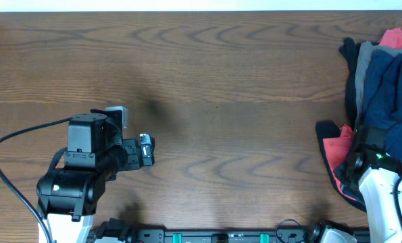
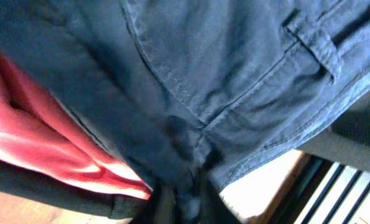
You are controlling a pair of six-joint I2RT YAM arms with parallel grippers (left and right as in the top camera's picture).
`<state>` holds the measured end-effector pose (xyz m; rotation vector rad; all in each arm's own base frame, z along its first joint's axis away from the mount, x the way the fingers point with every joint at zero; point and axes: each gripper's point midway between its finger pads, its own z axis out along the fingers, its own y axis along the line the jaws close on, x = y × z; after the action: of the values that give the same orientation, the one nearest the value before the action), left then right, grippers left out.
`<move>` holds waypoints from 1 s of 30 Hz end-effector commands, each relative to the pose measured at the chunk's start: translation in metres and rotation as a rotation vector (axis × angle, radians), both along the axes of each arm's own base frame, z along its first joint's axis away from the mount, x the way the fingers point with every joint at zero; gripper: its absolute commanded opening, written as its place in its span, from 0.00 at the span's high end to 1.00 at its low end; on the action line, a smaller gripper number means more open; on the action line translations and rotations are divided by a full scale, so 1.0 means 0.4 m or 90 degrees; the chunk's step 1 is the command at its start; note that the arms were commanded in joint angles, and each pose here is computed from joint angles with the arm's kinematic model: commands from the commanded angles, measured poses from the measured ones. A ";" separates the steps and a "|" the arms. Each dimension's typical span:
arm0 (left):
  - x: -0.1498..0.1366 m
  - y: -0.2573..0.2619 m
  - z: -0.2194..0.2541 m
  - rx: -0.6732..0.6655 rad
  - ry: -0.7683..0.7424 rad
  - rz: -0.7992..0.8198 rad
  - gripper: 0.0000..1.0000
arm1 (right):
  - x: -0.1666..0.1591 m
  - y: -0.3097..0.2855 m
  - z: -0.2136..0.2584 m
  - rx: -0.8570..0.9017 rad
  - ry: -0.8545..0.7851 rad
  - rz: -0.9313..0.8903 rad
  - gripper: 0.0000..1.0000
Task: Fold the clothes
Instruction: 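Reach the right gripper into the clothes pile and grasp the navy shorts, then pull the navy shorts left onto the open table with the right gripper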
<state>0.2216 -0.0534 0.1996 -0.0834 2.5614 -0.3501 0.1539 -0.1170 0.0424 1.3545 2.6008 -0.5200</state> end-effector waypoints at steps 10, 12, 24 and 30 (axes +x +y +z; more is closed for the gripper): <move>0.016 -0.002 0.025 -0.001 -0.027 -0.007 0.02 | 0.148 0.036 0.127 0.082 -0.112 0.098 0.99; 0.018 -0.002 0.027 -0.001 -0.029 -0.007 0.02 | 0.225 0.048 0.232 0.091 -0.178 0.169 0.99; 0.031 -0.003 0.029 -0.002 -0.036 -0.007 0.02 | 0.362 0.341 0.595 0.156 -0.352 0.507 0.99; 0.036 -0.004 0.019 -0.001 -0.025 -0.007 0.02 | 0.371 0.529 0.462 0.235 -0.259 0.612 0.99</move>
<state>0.2335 -0.0547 0.2029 -0.0786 2.5305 -0.3529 0.3034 0.0605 0.2493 0.1874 2.5605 0.2702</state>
